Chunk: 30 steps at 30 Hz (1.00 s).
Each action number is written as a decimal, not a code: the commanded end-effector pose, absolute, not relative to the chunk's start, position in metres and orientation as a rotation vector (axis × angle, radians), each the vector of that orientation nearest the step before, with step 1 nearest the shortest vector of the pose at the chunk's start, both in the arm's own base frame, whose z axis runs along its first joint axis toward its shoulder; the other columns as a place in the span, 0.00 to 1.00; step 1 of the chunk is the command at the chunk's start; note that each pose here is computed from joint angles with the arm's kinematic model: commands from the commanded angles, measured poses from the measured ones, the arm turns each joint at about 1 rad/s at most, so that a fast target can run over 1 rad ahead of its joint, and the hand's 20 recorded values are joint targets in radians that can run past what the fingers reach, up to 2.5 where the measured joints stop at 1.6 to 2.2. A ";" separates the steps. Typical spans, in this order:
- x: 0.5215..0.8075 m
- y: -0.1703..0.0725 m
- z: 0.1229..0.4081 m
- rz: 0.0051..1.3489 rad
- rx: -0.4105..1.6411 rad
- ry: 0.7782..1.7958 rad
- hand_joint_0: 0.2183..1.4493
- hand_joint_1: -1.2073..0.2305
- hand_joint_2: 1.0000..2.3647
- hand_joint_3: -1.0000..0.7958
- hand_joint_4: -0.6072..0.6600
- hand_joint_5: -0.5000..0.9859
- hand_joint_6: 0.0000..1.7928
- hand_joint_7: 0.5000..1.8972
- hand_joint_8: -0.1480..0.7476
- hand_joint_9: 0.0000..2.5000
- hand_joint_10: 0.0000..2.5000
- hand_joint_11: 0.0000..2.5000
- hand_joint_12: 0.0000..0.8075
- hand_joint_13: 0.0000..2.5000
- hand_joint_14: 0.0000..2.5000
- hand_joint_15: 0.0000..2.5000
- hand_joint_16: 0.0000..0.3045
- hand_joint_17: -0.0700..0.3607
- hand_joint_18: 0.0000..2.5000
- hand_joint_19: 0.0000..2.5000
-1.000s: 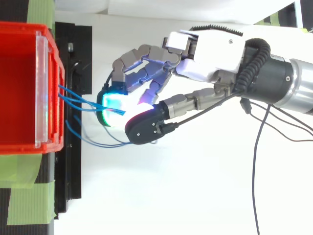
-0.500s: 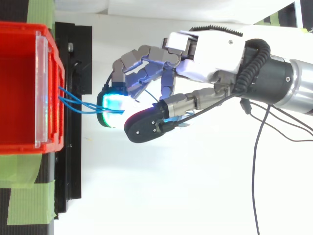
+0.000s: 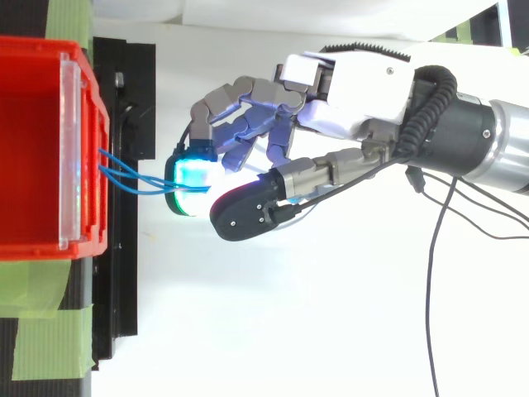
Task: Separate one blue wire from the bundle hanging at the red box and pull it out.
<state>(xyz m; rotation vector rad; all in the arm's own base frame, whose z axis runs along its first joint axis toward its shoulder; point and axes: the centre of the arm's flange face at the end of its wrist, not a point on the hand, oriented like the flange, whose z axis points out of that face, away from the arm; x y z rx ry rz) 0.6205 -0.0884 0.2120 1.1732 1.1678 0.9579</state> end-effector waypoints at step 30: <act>0.615 -0.095 0.234 0.921 1.126 1.173 0.36 0.39 0.01 0.40 0.63 0.20 0.45 0.35 0.57 0.44 0.00 0.51 0.37 0.59 0.27 0.52 0.18 0.45 0.29 0.24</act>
